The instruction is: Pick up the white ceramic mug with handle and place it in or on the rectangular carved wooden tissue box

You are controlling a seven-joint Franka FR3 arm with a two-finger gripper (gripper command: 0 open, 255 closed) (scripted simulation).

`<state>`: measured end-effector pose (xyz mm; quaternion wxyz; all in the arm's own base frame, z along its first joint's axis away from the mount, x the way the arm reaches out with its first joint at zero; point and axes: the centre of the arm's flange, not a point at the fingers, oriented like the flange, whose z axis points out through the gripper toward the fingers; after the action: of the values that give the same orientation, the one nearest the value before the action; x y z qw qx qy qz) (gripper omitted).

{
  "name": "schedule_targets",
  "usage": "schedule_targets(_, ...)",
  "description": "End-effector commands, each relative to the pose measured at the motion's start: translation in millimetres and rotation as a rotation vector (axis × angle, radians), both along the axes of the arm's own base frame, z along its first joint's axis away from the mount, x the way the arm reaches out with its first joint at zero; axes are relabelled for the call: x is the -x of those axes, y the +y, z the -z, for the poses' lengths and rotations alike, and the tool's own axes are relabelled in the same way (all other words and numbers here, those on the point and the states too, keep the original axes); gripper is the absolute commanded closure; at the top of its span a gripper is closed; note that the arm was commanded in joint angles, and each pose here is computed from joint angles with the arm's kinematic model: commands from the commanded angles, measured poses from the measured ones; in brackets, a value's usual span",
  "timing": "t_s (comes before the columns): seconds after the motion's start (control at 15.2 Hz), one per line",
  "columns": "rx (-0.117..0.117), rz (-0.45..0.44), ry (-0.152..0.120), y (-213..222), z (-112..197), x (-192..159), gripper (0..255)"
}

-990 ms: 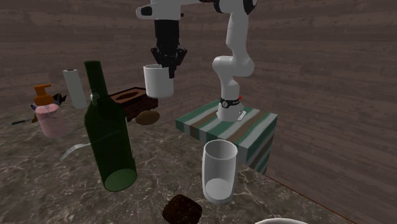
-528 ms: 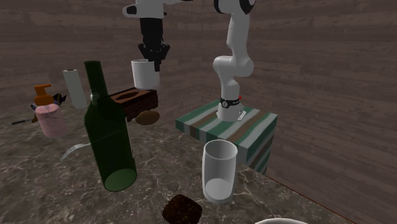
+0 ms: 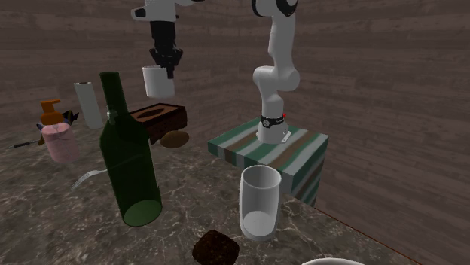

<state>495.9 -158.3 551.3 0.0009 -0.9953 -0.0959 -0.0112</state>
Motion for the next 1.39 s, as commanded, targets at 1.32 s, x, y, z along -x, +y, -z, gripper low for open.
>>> schedule_targets(1.32,0.000,-0.002,0.000,-133,53,17,255)
